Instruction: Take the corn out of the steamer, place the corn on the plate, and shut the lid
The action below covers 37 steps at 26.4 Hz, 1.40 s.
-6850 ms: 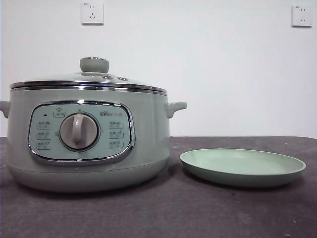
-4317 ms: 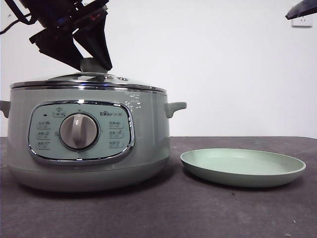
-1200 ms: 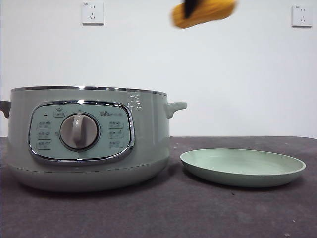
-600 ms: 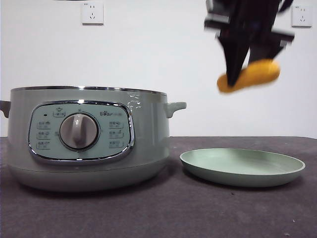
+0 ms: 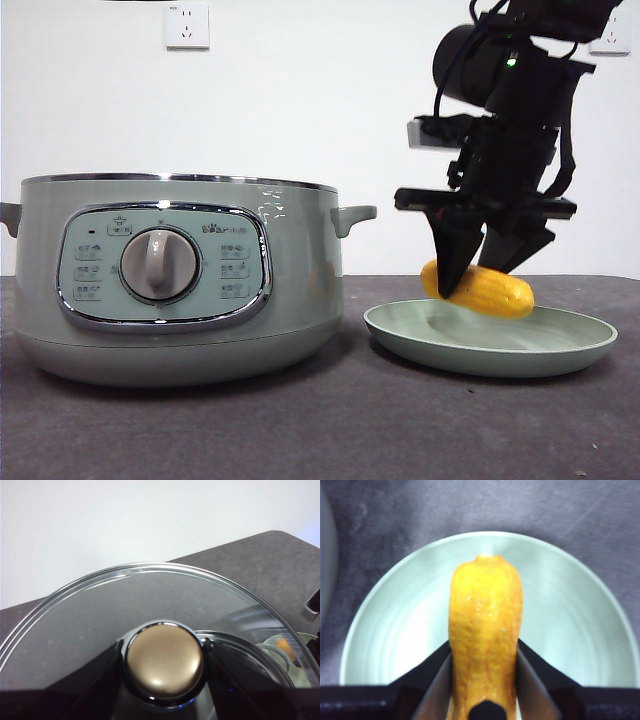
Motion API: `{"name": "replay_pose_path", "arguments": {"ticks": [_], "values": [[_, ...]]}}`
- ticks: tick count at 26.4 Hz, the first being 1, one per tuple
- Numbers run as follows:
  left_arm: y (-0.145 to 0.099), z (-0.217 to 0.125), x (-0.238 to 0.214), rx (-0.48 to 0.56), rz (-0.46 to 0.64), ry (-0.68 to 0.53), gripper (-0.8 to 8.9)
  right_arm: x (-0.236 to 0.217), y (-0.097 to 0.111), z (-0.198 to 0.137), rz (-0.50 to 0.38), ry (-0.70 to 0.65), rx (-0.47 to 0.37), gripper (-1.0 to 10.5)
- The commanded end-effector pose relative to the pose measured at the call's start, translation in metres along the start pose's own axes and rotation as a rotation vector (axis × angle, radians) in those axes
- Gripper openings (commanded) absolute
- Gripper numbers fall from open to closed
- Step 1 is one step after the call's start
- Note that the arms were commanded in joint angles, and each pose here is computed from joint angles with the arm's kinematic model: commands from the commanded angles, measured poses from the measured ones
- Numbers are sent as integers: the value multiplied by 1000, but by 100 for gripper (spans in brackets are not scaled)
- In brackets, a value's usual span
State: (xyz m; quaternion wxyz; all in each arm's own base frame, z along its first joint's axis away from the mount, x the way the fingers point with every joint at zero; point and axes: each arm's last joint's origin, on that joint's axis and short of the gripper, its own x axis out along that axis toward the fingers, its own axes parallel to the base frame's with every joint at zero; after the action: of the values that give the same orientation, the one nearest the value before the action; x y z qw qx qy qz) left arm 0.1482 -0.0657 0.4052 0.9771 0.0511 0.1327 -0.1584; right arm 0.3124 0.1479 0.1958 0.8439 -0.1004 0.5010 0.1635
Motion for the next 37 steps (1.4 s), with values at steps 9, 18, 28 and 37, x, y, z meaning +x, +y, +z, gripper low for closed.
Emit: {"name": "replay_pose_path", "arguments": {"ticks": [9,18,28,37], "values": [[1,7,-6,-14,3,-60,-8,22,0,-10,3,95,1,265],[-1,7,-5,-32,-63,-59,-9,22,0,-12,-2,110,15,481],[-9,4,26,-30,-182,2,-9,-18,-1,-6,3,21,49,474],[-14,-6,70,-23,-180,99,-9,-82,-7,-3,4,-150,72,473]]}}
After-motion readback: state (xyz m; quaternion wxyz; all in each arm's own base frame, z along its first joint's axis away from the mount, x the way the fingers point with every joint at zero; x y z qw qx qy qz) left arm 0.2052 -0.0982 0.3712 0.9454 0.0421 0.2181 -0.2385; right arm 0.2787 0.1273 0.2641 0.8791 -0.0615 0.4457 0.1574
